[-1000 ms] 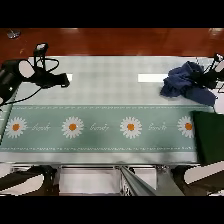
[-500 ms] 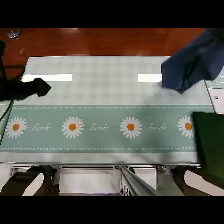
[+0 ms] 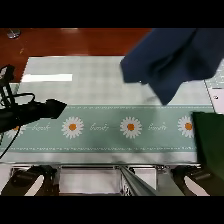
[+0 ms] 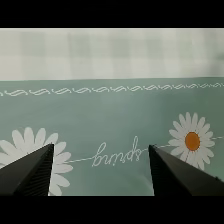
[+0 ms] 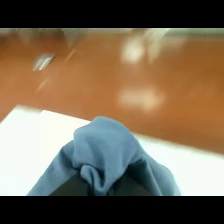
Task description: Fold the shirts.
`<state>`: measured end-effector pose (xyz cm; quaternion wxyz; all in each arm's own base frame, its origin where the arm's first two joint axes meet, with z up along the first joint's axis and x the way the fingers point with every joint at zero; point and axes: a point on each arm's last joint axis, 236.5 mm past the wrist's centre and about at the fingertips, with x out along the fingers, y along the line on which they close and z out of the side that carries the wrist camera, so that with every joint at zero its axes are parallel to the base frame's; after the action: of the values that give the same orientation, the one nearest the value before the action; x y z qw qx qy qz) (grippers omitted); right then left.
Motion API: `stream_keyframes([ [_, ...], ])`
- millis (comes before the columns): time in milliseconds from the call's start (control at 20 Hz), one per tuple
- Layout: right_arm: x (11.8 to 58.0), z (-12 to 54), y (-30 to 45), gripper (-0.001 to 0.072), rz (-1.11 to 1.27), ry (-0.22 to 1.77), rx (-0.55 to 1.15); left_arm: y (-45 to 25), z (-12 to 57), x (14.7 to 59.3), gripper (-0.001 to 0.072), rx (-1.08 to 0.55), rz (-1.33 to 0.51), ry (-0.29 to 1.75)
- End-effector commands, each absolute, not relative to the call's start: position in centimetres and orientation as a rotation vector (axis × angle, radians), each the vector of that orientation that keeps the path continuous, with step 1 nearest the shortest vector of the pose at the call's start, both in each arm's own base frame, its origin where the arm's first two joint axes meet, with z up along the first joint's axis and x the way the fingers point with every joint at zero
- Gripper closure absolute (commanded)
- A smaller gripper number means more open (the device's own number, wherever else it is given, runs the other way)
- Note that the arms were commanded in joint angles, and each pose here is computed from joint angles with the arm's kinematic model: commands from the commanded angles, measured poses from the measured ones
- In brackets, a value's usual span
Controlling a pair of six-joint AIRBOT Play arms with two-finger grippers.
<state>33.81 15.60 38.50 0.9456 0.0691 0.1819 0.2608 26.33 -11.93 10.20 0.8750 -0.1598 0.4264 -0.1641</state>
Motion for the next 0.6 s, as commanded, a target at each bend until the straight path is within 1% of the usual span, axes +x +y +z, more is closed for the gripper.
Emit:
stream_keyframes([
  [0, 31.9, 27.6, 23.8, 0.0685, 0.682, 0.663, 0.145, -12.2, 9.1, 26.9, 0.0004, -0.321, -0.34, 0.912],
  [100, 32.3, 18.3, 28.8, 0.0685, 0.69, 0.846, 0.213, -11.9, 8.4, 27.2, 0.0003, -0.312, -0.326, 0.927],
  [200, 31.7, 10.7, 34.7, 0.0685, 0.722, 0.993, 0.284, -12.1, 8.1, 27.3, 0.0003, -0.32, -0.328, 0.944],
  [300, 31.3, 5.4, 39.9, 0.0684, 0.748, 1.094, 0.343, -12.3, 8.0, 27.3, 0.0003, -0.331, -0.334, 0.949],
  [350, 31.5, 3.7, 41.5, 0.0652, 0.744, 1.136, 0.384, -12.3, 8.0, 27.2, 0.0003, -0.331, -0.334, 0.952],
  [400, 31.9, 2.9, 42.6, 0.0283, 0.747, 1.18, 0.428, -12.4, 7.8, 27.0, 0.0003, -0.329, -0.336, 0.963],
  [450, 32.7, 3.5, 42.7, 0.0091, 0.786, 1.192, 0.416, -12.4, 7.6, 26.6, 0.0003, -0.326, -0.338, 0.983],
  [500, 34.1, 4.9, 41.5, 0.0087, 0.804, 1.184, 0.394, -12.4, 7.2, 26.0, 0.0004, -0.321, -0.342, 1.013],
  [550, 36.2, 7.3, 38.8, 0.0087, 0.793, 1.156, 0.373, -12.5, 6.7, 25.1, 0.0003, -0.313, -0.349, 1.057],
])
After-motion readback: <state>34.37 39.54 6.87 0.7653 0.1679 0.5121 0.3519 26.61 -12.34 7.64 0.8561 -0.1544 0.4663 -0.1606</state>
